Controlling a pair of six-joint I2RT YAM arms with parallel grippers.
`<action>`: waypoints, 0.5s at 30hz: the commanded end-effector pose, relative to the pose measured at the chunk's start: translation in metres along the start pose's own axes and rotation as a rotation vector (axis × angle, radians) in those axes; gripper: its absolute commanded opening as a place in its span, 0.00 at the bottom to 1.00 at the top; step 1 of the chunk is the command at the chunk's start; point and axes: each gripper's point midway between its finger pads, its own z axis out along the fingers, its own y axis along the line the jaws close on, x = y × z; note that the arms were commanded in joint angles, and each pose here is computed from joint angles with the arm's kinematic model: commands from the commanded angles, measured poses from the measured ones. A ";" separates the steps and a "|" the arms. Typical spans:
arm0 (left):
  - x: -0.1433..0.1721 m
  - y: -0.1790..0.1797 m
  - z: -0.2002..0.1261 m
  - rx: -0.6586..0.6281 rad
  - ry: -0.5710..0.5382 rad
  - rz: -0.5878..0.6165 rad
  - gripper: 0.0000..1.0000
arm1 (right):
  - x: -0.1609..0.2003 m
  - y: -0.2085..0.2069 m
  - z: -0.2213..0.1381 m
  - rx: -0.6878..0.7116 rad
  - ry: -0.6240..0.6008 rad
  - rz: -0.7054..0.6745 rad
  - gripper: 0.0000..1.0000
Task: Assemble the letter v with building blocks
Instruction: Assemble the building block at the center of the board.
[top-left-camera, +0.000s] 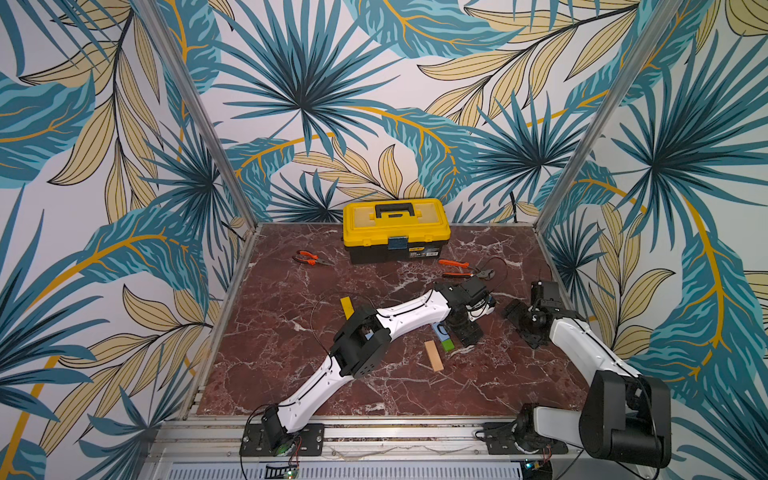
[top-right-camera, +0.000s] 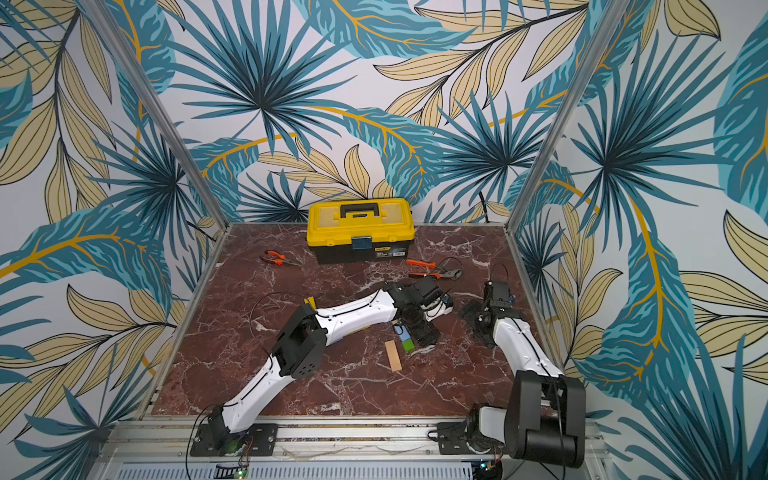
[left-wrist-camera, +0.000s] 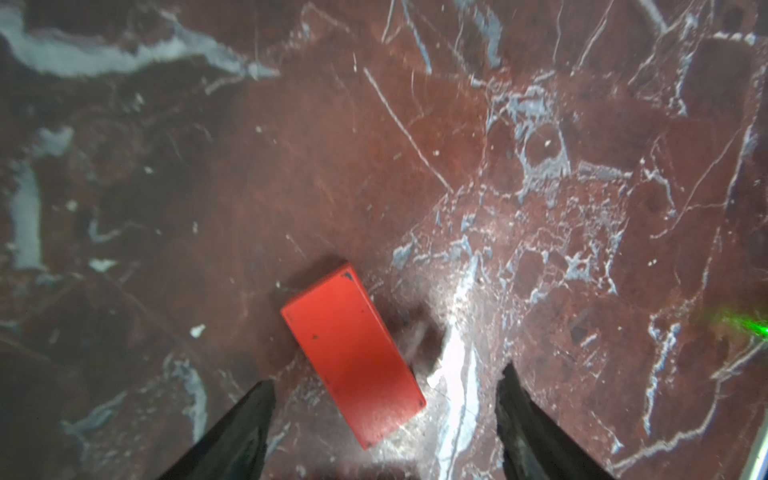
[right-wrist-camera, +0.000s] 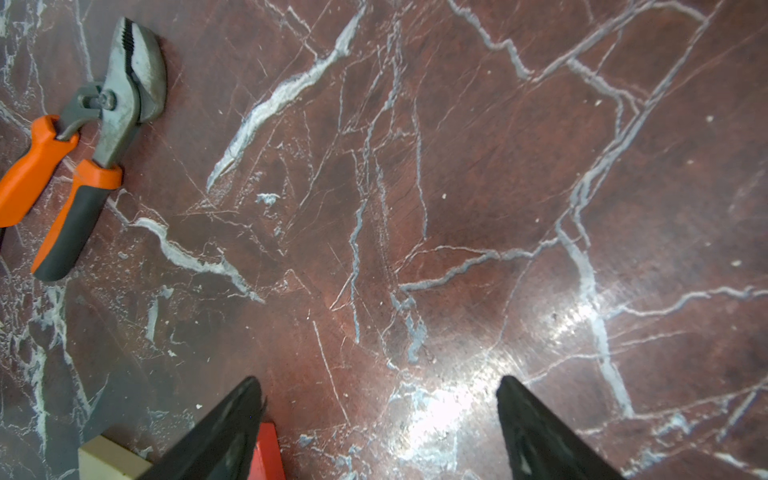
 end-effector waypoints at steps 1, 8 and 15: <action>-0.001 0.000 0.008 0.009 0.004 -0.011 0.77 | 0.003 -0.008 0.000 0.023 0.002 -0.009 0.89; 0.006 0.002 0.016 0.011 0.025 -0.016 0.72 | 0.003 -0.008 0.001 0.023 0.003 -0.007 0.89; 0.006 0.003 0.013 0.008 0.025 -0.012 0.54 | 0.003 -0.007 0.000 0.022 0.003 -0.008 0.89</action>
